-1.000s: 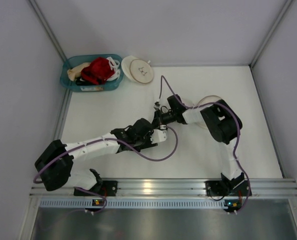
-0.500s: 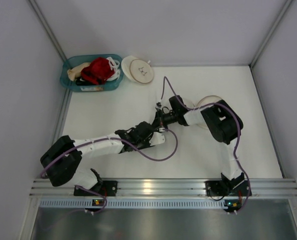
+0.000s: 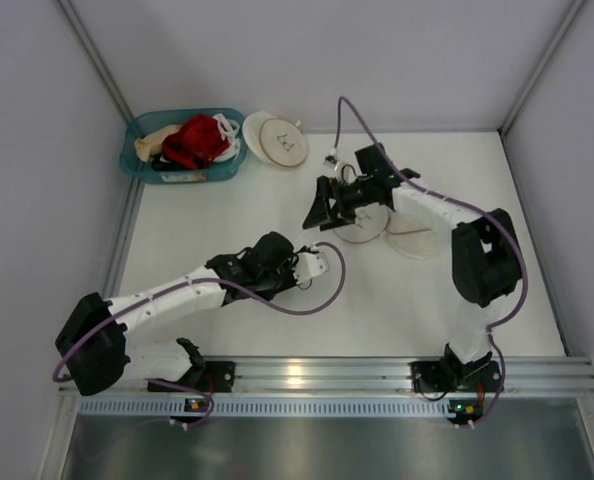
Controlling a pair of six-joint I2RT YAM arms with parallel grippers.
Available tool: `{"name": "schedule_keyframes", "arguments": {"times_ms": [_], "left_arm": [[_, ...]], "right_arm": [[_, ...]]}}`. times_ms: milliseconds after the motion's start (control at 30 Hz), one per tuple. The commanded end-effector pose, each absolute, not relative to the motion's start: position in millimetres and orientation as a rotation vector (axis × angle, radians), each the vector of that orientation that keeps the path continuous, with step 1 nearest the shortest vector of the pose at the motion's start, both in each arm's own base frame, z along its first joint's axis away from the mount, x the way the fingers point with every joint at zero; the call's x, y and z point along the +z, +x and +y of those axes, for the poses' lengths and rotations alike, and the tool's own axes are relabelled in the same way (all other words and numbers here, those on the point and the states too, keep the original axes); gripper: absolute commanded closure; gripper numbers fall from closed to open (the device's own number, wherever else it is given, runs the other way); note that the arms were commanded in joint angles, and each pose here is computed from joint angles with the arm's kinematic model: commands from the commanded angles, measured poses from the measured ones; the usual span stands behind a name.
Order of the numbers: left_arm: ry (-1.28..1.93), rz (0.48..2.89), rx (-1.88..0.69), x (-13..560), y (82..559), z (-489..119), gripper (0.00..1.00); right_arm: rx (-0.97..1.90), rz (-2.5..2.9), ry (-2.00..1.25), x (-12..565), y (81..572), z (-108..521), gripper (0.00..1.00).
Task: Place the bra in the laundry bag and zip it closed
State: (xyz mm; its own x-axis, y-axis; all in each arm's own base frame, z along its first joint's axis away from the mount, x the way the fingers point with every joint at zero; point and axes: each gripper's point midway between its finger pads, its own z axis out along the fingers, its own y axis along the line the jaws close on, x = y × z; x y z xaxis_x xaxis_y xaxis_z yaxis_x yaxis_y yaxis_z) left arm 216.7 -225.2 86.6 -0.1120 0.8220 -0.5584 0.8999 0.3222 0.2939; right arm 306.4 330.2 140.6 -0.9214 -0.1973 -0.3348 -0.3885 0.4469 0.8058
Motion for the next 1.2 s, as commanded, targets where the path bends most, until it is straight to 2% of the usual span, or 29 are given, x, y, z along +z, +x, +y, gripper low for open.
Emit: {"name": "schedule_keyframes", "arguments": {"times_ms": [0,167,267,400,467,500,533,667,833,1000,1167], "left_arm": [[1.487,1.930,-0.321,110,205,-241,1.00],[1.391,1.985,-0.427,120,209,-249,1.00],[1.303,2.002,-0.490,137,219,-255,1.00],[1.208,2.025,-0.538,157,234,-257,1.00],[1.158,2.030,-0.559,167,242,-258,1.00],[1.140,2.033,-0.567,170,244,-258,1.00],[1.111,2.044,-0.573,172,248,-256,1.00],[1.044,2.064,-0.596,182,255,-252,1.00],[0.953,2.093,-0.641,189,259,-243,1.00],[0.829,2.142,-0.776,195,256,-235,1.00],[0.703,2.171,-0.910,205,251,-228,1.00]], "right_arm": [[1.164,2.356,-0.643,193,340,273,0.09],[0.871,2.418,-0.506,194,378,204,0.10],[0.690,2.444,-0.386,188,399,156,0.16],[0.450,2.488,-0.394,163,405,108,0.44],[0.366,2.518,-0.421,149,404,97,0.52],[0.335,2.549,-0.446,137,403,93,0.61],[0.309,2.574,-0.455,130,401,88,0.64],[0.151,2.653,-0.484,99,404,68,0.66],[0.174,2.722,-0.568,58,392,76,0.63],[0.301,2.714,-0.763,34,367,128,0.59],[0.535,2.638,-0.971,40,335,200,0.58]]}}
